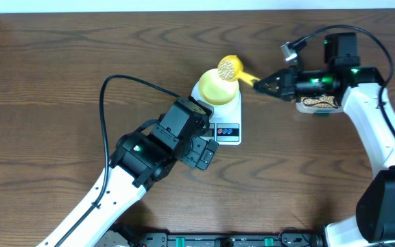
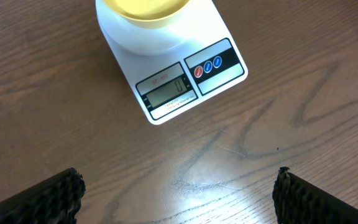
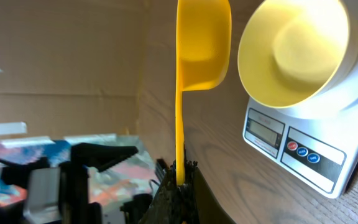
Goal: Scoop item into bowl and weigh 50g on scale
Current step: 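Lift the filled scoop and move it over the yellow bowl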
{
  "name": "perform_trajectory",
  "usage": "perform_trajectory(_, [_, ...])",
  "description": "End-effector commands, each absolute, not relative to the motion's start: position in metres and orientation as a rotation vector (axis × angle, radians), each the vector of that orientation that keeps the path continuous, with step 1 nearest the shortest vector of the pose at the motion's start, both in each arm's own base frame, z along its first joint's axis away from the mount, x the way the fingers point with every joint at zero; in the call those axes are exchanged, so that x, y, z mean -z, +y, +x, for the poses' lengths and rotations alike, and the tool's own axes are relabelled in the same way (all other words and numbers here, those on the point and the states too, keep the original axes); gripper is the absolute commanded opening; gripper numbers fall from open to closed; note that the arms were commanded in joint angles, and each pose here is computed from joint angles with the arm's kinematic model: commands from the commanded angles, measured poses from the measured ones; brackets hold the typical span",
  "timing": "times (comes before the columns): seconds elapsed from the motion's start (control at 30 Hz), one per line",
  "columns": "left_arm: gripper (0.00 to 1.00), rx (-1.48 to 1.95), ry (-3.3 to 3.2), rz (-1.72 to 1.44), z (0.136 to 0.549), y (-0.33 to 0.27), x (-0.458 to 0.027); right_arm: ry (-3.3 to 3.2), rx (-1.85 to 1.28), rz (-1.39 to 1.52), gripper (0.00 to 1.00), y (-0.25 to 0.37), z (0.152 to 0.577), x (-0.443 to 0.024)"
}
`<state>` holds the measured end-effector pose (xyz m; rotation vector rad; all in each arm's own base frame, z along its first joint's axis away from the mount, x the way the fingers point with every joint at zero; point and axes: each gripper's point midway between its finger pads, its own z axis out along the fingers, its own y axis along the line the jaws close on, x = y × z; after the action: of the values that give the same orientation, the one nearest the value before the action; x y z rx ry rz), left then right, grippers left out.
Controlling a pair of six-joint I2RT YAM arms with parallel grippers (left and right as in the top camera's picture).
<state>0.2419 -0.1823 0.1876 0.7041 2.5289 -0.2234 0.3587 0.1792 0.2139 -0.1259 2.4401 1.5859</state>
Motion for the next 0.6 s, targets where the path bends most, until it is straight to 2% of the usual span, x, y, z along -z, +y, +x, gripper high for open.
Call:
perform_trajectory(0.0, [0.99, 0.225, 2.507, 0.705, 0.245, -0.183, -0.196, 2.495, -1.514, -0.146, 0.01, 0.189, 0.357, -0.201])
perform_trajectory(0.57, [0.99, 0.225, 2.507, 0.705, 0.245, -0.183, -0.196, 2.611, -1.115, -0.217, 0.01, 0.194, 0.365, -0.165])
